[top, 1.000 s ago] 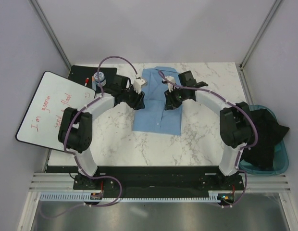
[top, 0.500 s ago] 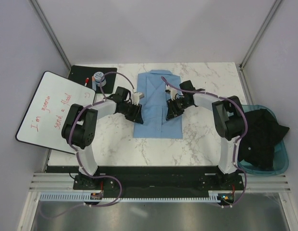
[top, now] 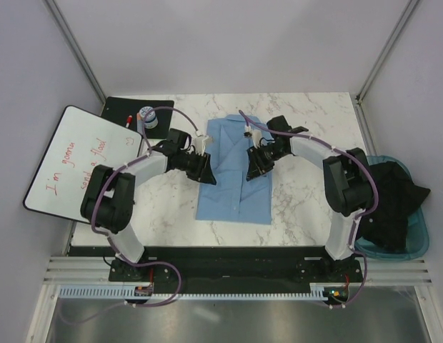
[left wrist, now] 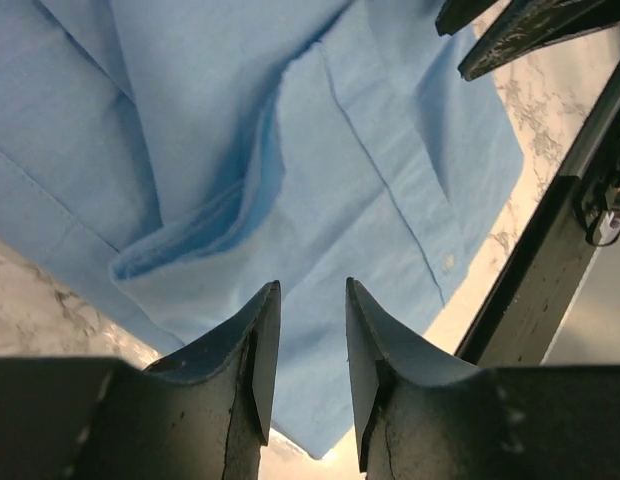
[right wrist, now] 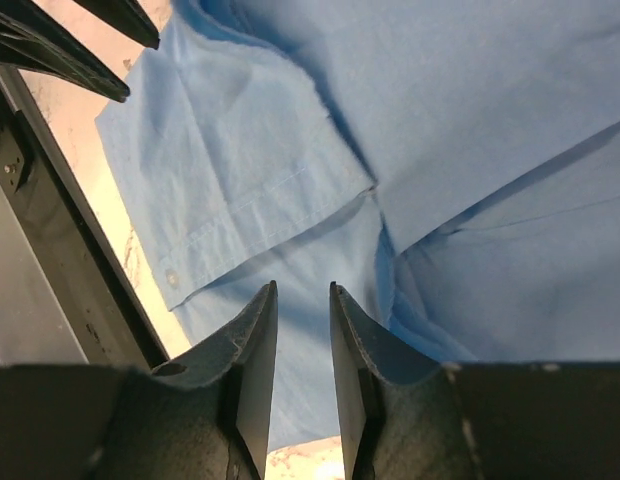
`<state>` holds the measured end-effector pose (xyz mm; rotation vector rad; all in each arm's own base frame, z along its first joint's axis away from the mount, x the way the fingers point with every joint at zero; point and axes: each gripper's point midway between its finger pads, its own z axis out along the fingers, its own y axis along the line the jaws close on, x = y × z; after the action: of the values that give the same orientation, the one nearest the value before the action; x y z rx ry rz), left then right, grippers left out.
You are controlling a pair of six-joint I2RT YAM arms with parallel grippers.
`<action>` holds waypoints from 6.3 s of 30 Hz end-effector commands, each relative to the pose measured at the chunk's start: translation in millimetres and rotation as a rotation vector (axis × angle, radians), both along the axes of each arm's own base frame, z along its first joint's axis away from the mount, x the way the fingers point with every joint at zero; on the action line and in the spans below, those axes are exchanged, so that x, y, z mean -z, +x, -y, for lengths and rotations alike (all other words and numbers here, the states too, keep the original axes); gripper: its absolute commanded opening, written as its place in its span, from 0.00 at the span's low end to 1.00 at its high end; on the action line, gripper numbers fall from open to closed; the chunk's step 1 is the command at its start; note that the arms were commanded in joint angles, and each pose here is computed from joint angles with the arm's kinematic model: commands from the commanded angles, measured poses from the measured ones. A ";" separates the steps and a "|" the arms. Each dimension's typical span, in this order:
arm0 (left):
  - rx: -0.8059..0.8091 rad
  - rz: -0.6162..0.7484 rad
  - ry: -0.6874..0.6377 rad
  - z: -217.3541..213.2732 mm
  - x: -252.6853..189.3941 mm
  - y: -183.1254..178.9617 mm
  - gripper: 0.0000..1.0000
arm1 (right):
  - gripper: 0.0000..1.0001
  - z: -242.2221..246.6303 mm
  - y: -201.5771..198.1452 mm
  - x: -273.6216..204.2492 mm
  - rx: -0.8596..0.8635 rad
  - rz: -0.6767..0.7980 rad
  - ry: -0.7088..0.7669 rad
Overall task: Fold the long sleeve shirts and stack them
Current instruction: Fold the shirt
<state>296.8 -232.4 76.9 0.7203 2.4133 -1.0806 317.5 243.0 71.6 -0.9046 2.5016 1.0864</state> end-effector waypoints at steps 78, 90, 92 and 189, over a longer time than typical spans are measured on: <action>1.079 0.560 0.342 67.5 -52.5 -274.5 0.02 | 0.46 -2.9 140.5 -8.3 -0.047 0.247 -0.106; 0.969 0.609 0.333 92.2 -76.4 -181.4 0.02 | 0.25 -4.5 73.3 62.4 -0.203 0.073 -0.111; 0.947 0.662 0.346 102.3 -84.6 -148.8 0.02 | 0.19 -4.1 65.8 65.5 -0.217 0.065 -0.107; 0.545 0.702 0.384 43.5 -16.2 133.8 0.65 | 0.25 71.6 1.1 4.0 0.404 -0.301 0.172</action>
<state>425.0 -270.0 70.5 1.6833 1.8669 -0.3625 321.6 164.0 71.3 -0.1856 2.6330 1.2653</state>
